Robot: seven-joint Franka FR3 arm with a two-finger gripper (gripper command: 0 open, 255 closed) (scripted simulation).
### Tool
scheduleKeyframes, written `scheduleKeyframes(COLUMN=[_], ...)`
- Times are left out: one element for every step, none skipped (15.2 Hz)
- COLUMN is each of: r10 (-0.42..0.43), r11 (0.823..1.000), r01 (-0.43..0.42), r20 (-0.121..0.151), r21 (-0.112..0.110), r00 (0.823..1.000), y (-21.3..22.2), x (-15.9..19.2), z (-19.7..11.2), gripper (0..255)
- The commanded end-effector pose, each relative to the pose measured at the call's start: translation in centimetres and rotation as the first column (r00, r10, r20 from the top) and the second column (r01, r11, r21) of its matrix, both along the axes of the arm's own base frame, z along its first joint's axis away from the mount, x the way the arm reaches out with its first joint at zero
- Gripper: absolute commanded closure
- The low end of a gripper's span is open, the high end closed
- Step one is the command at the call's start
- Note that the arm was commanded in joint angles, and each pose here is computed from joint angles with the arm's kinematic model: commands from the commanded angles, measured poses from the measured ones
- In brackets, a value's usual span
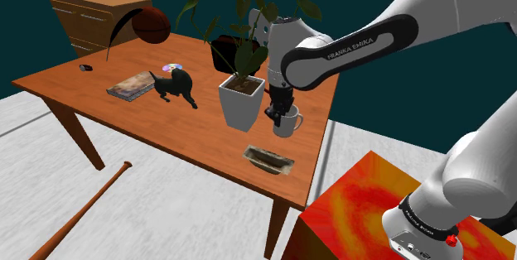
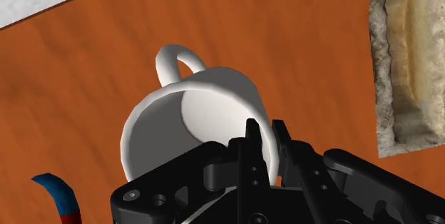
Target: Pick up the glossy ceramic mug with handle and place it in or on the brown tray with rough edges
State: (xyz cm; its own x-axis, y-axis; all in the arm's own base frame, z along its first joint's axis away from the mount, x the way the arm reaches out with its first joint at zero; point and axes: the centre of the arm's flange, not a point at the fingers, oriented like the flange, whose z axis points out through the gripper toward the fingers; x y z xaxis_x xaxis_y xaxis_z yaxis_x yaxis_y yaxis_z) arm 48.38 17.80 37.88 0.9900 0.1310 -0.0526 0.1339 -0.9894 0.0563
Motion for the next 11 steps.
scheduleKeyframes(r10=[0.0,0.0,0.0,0.0,0.0,0.0,0.0,0.0,0.0,0.0,0.0], r11=[1.0,1.0,1.0,1.0,1.0,1.0,1.0,1.0,1.0,1.0,1.0], r01=[0.0,0.0,0.0,0.0,0.0,0.0,0.0,0.0,0.0,0.0,0.0], r20=[0.0,0.0,0.0,0.0,0.0,0.0,0.0,0.0,0.0,0.0,0.0], r21=[0.0,0.0,0.0,0.0,0.0,0.0,0.0,0.0,0.0,0.0,0.0], r00=[1.0,1.0,1.0,1.0,1.0,1.0,1.0,1.0,1.0,1.0,1.0], y=[0.0,0.0,0.0,0.0,0.0,0.0,0.0,0.0,0.0,0.0,0.0], x=[0.0,0.0,0.0,0.0,0.0,0.0,0.0,0.0,0.0,0.0,0.0], z=[1.1,1.6,2.2,2.7,3.2,3.8,4.3,4.8,5.3,5.9,6.4], gripper=[255,255,255,255,255,255,255,255,255,255,255])
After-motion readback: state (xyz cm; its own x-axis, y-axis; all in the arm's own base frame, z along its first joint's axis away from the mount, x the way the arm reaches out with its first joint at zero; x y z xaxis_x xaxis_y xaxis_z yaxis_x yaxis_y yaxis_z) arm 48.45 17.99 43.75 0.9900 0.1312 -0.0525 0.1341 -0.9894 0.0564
